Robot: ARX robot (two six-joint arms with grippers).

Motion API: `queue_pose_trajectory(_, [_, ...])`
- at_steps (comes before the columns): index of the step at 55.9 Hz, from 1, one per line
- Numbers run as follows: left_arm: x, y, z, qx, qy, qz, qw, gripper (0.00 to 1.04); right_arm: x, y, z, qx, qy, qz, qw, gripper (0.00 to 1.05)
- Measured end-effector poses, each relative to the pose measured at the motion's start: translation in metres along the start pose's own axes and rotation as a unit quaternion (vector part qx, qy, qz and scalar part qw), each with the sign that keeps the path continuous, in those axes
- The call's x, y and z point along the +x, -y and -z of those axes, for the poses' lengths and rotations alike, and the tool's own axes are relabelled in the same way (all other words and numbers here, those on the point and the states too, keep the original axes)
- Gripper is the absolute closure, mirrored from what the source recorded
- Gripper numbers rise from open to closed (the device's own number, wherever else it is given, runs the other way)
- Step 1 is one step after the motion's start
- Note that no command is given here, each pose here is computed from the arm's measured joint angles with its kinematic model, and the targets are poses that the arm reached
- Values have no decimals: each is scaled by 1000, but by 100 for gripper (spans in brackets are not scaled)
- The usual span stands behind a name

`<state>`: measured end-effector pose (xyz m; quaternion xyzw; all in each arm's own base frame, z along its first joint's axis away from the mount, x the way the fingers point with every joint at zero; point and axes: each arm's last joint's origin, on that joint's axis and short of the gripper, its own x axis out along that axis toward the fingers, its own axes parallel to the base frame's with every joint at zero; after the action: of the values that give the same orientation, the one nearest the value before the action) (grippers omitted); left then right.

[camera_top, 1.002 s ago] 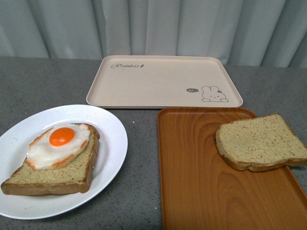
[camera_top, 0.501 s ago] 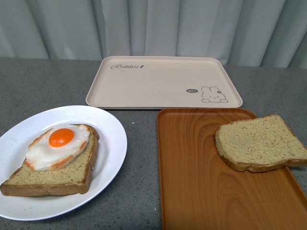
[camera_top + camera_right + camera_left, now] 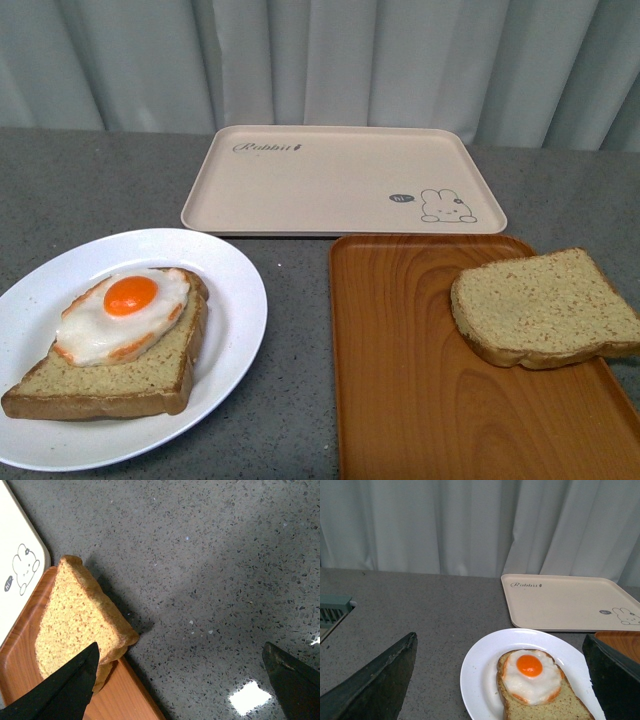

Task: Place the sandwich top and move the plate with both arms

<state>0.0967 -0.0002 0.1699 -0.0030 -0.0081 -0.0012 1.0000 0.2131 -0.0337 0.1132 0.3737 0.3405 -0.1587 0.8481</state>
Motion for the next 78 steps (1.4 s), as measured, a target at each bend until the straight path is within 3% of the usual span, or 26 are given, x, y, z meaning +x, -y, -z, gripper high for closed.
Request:
queue_pose_trajectory(52, [0,0,0,0,0,0,1000,6,36,-10,-9,5,-62,28,998,9])
queue_pose_trajectory(78, [0,0,0,0,0,0,1000,6,48,-30,-10,-13,-69,15,997,9])
